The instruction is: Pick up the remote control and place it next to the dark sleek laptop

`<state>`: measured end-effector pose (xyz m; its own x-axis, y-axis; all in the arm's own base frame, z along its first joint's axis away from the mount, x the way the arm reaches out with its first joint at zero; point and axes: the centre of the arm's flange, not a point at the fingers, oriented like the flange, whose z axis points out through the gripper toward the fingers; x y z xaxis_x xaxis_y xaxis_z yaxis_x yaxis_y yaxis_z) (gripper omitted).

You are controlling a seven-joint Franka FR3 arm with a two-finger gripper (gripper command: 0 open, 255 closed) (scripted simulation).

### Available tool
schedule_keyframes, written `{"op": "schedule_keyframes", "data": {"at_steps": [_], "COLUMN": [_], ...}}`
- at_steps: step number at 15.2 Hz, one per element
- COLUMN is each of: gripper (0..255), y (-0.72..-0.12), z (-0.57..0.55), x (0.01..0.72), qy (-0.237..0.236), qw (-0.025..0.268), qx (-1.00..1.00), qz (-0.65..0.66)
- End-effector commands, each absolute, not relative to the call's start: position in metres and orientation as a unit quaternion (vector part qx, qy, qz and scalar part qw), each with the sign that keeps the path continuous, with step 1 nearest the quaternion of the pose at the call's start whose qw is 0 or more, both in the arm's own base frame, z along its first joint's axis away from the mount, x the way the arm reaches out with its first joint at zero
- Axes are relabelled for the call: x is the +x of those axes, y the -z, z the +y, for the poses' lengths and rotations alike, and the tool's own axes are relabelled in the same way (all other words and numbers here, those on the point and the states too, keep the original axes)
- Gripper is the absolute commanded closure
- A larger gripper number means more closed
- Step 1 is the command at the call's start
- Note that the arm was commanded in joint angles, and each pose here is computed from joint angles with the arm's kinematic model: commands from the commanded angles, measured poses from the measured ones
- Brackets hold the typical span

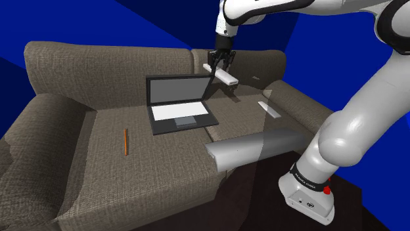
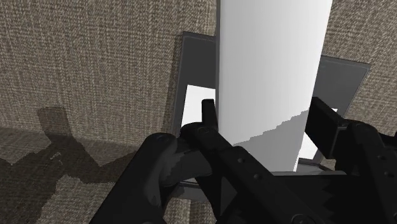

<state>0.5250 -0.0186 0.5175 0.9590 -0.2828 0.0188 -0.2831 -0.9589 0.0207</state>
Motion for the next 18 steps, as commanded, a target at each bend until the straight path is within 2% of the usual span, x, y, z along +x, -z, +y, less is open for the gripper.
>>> {"op": "schedule_keyframes", "data": {"at_steps": [1, 18], "gripper": [255, 255], "y": [-0.518, -0.518], "z": [0.006, 0.223], "x": [0.53, 0.587], "qy": [-0.008, -0.008], "qw": [0.012, 0.012], "qx": [0.99, 0.99], "qz": [-0.144, -0.144]}}
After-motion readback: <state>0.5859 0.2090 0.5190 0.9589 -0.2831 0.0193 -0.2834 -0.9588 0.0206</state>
